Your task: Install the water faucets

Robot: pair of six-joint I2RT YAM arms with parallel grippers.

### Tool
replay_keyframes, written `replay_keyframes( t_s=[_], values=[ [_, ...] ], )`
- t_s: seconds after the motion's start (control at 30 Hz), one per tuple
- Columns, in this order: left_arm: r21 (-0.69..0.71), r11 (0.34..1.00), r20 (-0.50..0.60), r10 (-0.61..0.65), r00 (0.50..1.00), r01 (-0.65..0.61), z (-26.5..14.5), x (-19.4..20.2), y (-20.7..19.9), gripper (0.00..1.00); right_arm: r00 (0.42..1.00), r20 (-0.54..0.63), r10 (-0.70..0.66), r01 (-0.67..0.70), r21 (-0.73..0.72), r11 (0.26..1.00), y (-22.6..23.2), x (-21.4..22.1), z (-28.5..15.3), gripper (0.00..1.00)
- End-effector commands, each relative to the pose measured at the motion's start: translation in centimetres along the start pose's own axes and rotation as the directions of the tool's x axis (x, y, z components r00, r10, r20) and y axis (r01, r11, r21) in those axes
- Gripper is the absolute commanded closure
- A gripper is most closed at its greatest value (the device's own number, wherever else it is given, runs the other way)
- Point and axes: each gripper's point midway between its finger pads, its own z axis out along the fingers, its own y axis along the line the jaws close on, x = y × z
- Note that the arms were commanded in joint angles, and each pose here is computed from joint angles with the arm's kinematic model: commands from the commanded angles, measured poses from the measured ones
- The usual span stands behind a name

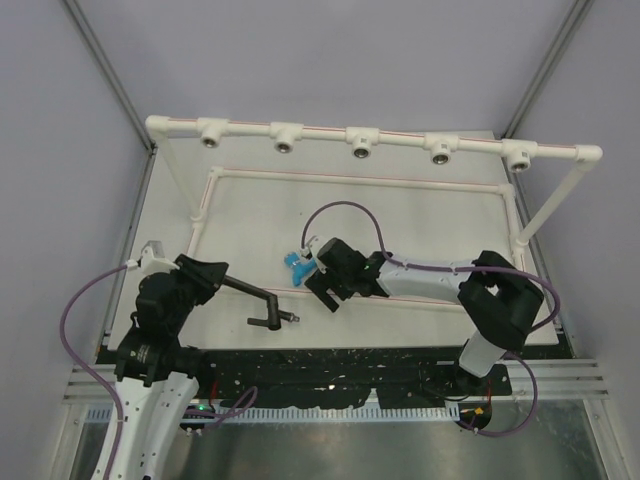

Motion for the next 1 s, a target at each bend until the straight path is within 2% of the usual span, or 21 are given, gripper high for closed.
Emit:
replay_keyframes(
  t_s=[0.0, 0.13, 0.23, 0.33, 0.37, 0.4, 0.5, 0.53, 0.57, 0.77, 0.87, 0.97],
  values=[
    [0.116, 0.992, 0.065, -0.047, 0.997, 0.040, -1.0, -2.3, -3.5, 1.00, 0.996, 0.094, 0.007, -0.023, 0.169, 0.985, -5.0, -4.9, 1.0, 0.06],
    [0.109, 0.993, 0.091, -0.064, 0.994, 0.054, -0.5, -3.0, -3.6, 1.00, 0.986, 0.158, 0.052, -0.083, 0.200, 0.976, -6.9, -8.1, 1.0, 0.07],
    [0.085, 0.994, 0.094, -0.082, 0.992, 0.074, 0.2, -3.3, -3.5, 1.00, 0.968, 0.248, 0.037, -0.083, 0.179, 0.980, -6.9, -10.4, -0.5, 0.07],
    [0.049, 0.991, 0.085, -0.126, 0.988, 0.122, 1.2, -3.3, -3.2, 1.00, 0.913, 0.405, 0.044, -0.097, 0.110, 0.989, -6.1, -12.4, -4.1, 0.07],
    [0.041, 0.989, 0.085, -0.143, 0.986, 0.140, 1.5, -3.4, -3.2, 1.00, 0.877, 0.479, 0.040, -0.095, 0.091, 0.991, -5.8, -12.9, -5.7, 0.07],
    [0.039, 0.986, 0.091, -0.167, 0.982, 0.164, 1.6, -3.6, -3.3, 1.00, 0.861, 0.507, 0.039, -0.078, 0.056, 0.995, -5.2, -13.0, -6.4, 0.08],
    [0.030, 0.973, 0.105, -0.232, 0.967, 0.230, 1.9, -4.1, -3.6, 1.00, 0.773, 0.634, -0.028, 0.071, -0.042, 0.997, -2.1, -12.6, -9.4, 0.07],
    [0.027, 0.968, 0.110, -0.250, 0.962, 0.248, 1.9, -4.3, -3.6, 1.00, 0.773, 0.633, -0.043, 0.095, -0.048, 0.994, -1.4, -11.1, -9.1, 0.04],
    [0.023, 0.962, 0.115, -0.272, 0.955, 0.271, 1.8, -4.4, -3.7, 1.00, 0.722, 0.689, -0.065, 0.122, -0.035, 0.992, -0.6, -12.0, -10.5, 0.04],
    [0.035, 0.922, 0.144, -0.387, 0.911, 0.386, 0.9, -5.5, -4.3, 1.00, 0.652, 0.743, -0.147, 0.269, -0.045, 0.962, 3.9, -10.2, -11.5, 0.04],
    [0.056, 0.905, 0.131, -0.425, 0.895, 0.422, 0.4, -5.5, -4.8, 1.00, 0.605, 0.784, -0.138, 0.291, -0.056, 0.955, 5.1, -10.4, -11.8, 0.04],
    [0.071, 0.897, 0.101, -0.442, 0.891, 0.437, 0.1, -5.3, -5.4, 1.00, 0.592, 0.792, -0.149, 0.298, -0.043, 0.954, 5.2, -11.1, -11.4, 0.04]
  ],
)
